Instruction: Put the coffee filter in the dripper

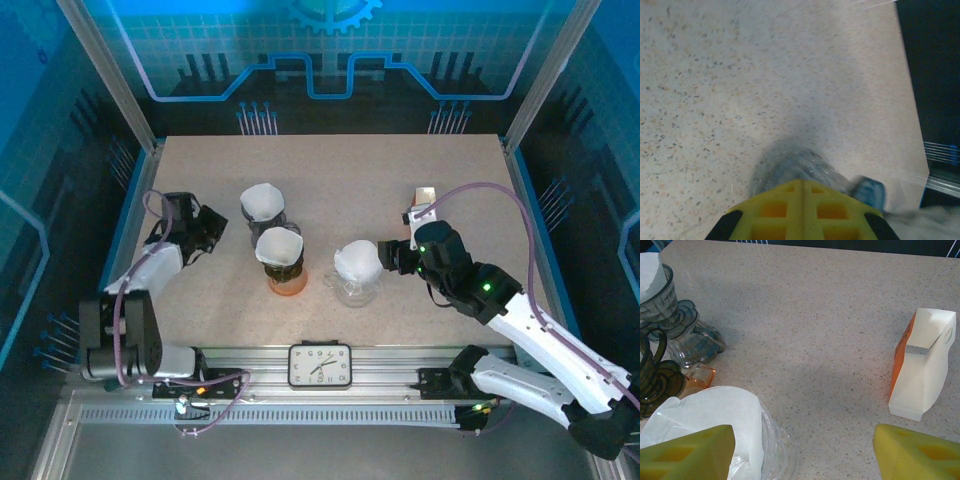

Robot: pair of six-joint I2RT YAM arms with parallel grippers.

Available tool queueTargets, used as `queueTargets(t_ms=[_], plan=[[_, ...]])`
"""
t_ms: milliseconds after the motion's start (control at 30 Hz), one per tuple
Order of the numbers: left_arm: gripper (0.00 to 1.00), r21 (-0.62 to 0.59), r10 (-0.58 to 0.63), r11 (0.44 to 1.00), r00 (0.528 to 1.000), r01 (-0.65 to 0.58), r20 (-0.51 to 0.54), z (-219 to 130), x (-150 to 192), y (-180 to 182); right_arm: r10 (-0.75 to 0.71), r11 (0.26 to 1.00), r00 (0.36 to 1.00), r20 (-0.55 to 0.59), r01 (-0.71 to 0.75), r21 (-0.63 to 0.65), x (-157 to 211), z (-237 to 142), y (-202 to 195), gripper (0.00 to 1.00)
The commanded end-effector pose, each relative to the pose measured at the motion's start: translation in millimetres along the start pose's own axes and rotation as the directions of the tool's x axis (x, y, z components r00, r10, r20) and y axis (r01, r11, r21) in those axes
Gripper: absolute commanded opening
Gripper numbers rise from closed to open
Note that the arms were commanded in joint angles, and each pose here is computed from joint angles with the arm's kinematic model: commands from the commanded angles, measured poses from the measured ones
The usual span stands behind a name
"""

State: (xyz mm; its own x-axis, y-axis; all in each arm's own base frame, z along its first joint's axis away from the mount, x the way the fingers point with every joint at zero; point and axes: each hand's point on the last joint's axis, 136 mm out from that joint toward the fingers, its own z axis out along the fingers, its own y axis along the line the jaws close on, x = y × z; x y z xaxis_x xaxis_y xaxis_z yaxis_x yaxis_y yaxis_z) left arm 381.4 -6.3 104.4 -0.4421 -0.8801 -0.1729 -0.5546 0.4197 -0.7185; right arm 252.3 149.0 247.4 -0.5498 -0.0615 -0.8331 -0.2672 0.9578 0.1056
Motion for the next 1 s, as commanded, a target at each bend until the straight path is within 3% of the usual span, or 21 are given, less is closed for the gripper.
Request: queueTargets(t_ms=[0, 200, 600, 967], plan=[[0.0, 0.083, -0.028, 0.996, 1.0, 0.027, 0.005, 15, -5, -13, 0.018, 1.0, 1.0, 0.024, -0.018, 0.003, -3, -4, -3, 0.75], [0.0, 0.081, 0.002, 0.997, 0.998, 0.004, -0.07, 48, 16, -15, 0.018, 1.0, 1.0, 0.025, -0.019, 0.016, -2, -7, -6, 0.75], [0.0, 0.097, -0.024, 0.994, 0.987, 0.04, -0.159, 71, 50, -11, 0.014, 1.0, 1.0, 0.012, -0.014, 0.025, 2, -2, -7, 0.75], [0.0, 0.15, 0.044, 0.989, 0.973, -0.009, -0.227, 87, 84, -43, 0.018, 1.0, 1.0, 0.001, -0.018, 0.024, 3, 3, -5, 0.76]])
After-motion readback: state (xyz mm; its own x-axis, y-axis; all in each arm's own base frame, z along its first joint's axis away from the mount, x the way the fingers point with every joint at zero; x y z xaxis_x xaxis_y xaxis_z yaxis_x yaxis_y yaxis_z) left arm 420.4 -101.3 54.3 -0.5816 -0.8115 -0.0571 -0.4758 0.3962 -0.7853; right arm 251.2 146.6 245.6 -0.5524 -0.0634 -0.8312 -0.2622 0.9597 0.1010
